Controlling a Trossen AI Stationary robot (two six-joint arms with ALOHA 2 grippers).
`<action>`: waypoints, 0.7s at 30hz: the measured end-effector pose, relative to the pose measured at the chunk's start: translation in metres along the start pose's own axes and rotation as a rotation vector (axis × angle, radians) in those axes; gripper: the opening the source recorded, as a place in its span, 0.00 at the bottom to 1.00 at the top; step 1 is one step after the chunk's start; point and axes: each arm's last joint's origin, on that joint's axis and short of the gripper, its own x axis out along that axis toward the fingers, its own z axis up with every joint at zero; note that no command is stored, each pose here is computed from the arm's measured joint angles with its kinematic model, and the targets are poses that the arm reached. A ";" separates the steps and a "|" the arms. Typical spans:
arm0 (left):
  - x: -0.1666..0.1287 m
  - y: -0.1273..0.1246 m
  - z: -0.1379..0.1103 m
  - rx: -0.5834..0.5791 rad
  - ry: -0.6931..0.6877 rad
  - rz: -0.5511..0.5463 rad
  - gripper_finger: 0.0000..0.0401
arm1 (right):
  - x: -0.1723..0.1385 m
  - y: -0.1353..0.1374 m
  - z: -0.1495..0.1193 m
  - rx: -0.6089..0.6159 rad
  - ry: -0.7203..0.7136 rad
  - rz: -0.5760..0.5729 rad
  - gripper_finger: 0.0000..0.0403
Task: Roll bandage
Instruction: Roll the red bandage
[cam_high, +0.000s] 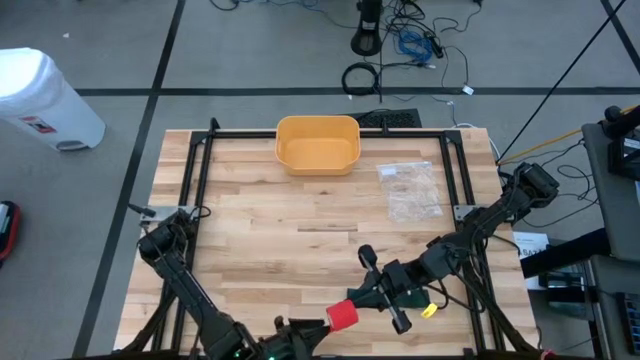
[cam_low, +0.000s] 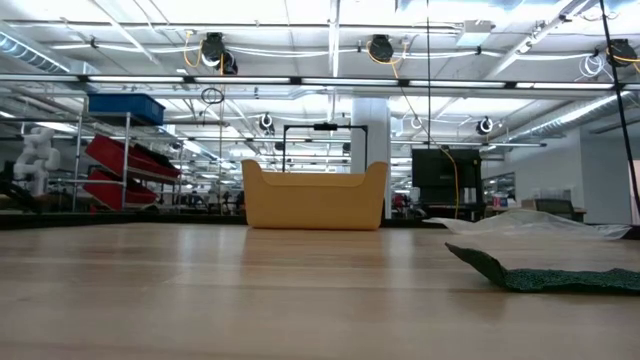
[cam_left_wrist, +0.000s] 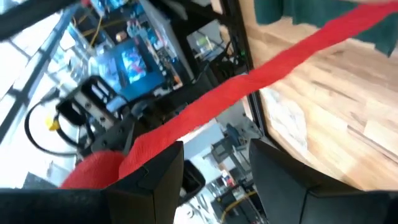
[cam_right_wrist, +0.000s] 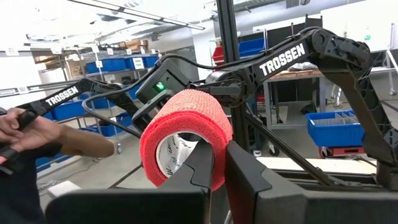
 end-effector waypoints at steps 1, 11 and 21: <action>0.000 0.000 0.000 0.008 -0.010 -0.001 0.47 | 0.000 0.000 0.000 0.000 0.000 0.000 0.04; -0.005 0.000 0.002 0.000 0.009 0.008 0.47 | 0.000 0.000 0.000 0.026 0.000 0.000 0.04; -0.013 0.000 0.005 -0.008 0.018 0.018 0.47 | 0.000 0.000 0.000 0.026 0.000 0.000 0.04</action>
